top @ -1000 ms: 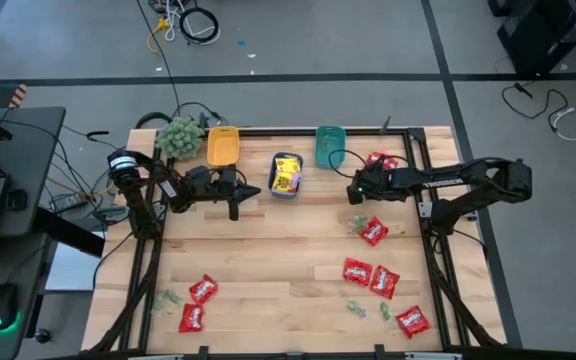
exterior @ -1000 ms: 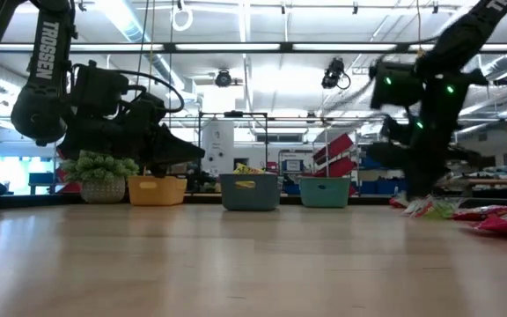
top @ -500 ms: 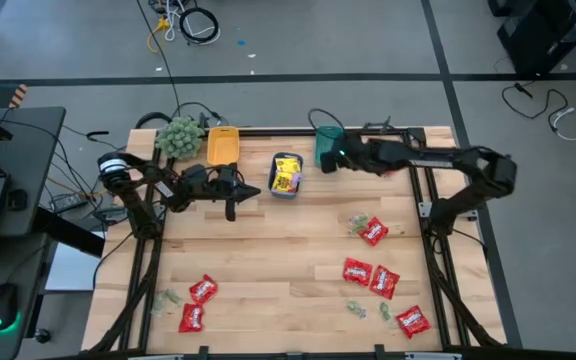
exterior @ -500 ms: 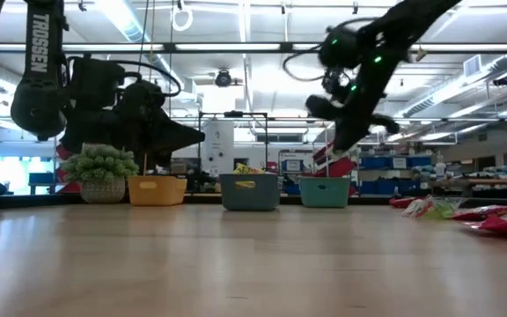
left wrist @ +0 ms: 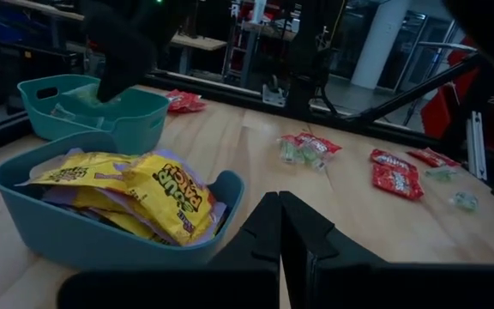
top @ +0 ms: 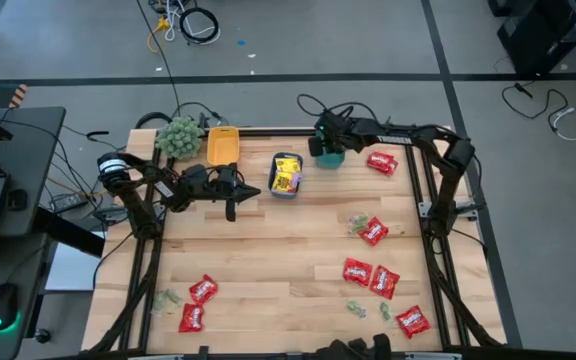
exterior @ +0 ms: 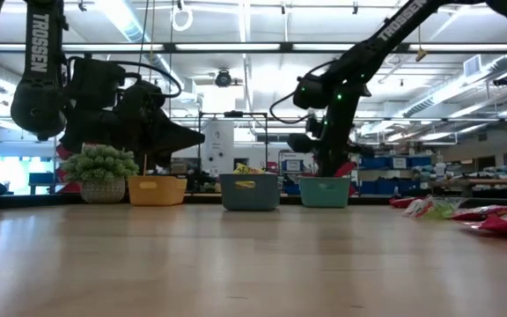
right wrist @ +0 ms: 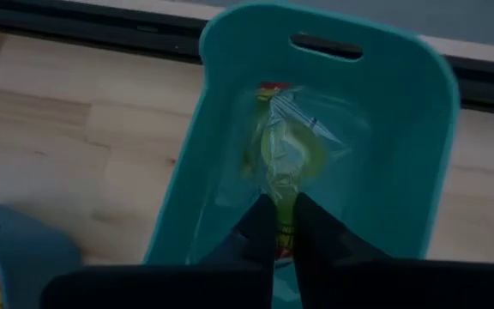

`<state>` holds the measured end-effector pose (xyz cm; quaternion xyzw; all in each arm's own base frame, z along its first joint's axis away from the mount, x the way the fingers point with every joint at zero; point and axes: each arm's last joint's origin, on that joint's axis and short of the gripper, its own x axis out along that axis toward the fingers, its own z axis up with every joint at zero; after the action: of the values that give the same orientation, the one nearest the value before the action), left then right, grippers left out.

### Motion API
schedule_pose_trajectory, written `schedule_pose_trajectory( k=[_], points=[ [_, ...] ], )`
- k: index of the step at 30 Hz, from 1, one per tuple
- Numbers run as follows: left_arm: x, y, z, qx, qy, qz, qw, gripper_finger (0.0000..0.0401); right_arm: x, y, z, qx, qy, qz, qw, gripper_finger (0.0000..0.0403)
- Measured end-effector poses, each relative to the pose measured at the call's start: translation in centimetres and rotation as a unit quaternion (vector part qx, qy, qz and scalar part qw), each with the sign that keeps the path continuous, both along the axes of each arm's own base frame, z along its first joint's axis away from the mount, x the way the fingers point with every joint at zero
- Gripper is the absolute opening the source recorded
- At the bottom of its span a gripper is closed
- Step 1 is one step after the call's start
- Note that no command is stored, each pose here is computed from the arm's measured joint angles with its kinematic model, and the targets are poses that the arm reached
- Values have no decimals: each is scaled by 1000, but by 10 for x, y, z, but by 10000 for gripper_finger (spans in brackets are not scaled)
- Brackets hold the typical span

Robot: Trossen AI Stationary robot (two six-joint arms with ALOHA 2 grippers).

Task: Sort candy
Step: Put the green gummy into the green bin

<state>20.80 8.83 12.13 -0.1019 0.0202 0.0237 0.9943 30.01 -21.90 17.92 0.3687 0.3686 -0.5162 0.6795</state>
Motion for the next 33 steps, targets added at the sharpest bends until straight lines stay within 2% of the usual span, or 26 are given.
schedule_pose_trajectory(
  k=[6, 12, 14, 17, 21, 27, 30, 33],
  points=[
    [0, 0, -1, -1, 3, 0, 1000, 1, -3, -3, 3, -9, 11, 8, 1000, 83],
    [0, 0, -1, -1, 3, 0, 1000, 1, -12, 1, 29, -31, 6, 33, 999, 132],
    [0, 0, -1, -2, 3, 0, 1000, 1, -15, 11, 40, -32, 22, 62, 997, 138],
    [0, 0, -1, -3, 6, 0, 1000, 1, -20, 40, 55, -19, 73, 123, 990, 126],
    [0, 0, -2, 7, 9, -4, 1000, 1, -25, 94, 67, 11, 130, 204, 970, 79],
    [0, 0, -2, 9, 9, -6, 1000, 1, -35, 170, 57, 48, 135, 316, 938, 11],
    [0, 0, -2, 10, 9, -7, 1000, 1, -45, 200, 45, 44, 149, 365, 918, 3],
    [0, -1, -2, 10, 9, -12, 1000, 1, -56, 218, 30, 42, 161, 395, 903, 20]
  ],
)
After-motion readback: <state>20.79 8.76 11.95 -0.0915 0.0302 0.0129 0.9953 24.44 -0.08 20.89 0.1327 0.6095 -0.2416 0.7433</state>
